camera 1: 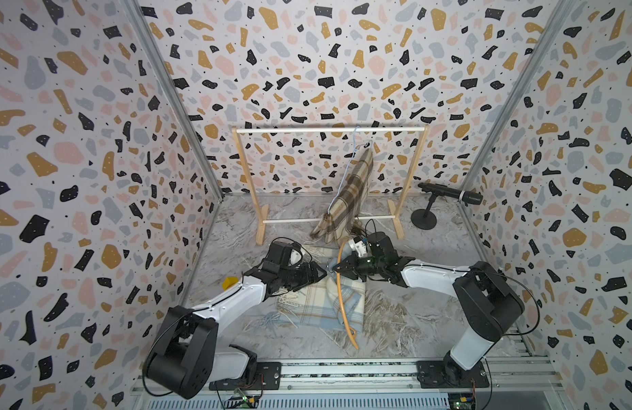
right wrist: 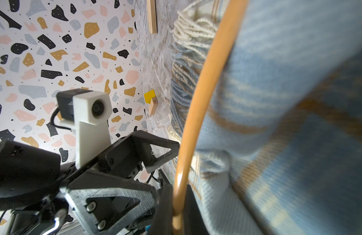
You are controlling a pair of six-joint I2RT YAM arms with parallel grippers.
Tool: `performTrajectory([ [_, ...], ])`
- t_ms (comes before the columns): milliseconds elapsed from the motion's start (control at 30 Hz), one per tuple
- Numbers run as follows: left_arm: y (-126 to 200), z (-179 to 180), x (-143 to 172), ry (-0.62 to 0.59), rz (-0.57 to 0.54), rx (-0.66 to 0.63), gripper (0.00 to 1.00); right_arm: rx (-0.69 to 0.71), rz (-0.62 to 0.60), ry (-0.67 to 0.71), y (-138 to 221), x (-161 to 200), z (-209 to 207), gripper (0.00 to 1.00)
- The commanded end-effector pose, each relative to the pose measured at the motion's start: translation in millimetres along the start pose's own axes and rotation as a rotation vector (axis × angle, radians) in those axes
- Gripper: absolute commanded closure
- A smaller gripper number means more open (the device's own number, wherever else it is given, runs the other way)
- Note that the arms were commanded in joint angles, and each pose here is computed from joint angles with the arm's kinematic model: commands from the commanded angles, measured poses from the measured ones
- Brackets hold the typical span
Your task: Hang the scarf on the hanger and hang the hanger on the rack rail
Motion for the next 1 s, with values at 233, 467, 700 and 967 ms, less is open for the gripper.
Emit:
performTrajectory([
  [233,-48.0,-16.6,0.7,-0.020,0.084,0.109,0.32,-0.077,-0.024,0.052,12.0,-0.9,24.1,1.00],
  [467,-45.5,-22.4,-5.3,-0.032,0.067,0.131,0.68,-0.099,-0.011,0.062,19.4,4.0,34.1,1.00],
  [700,12.0,-28.8,-15.0,-0.136,0.022,0.035,0.98,-0.151,-0.034,0.029,32.8,3.6,55.5,1.00],
  [967,81.3,-24.4,-21.8,-0.237,0.054,-0.129,1.00,-0.198,-0.080,-0.032,35.2,-5.0,66.0,1.00],
])
Point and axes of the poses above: each gripper's point midway between its finger pads, its own y axis back along the fingers, its own z axis along the line the jaws close on, x = y × z, the point moved 3 cm from there along y, back along the fingers, and after that the axes turned 2 degrees about y, right-handed, at the moved point
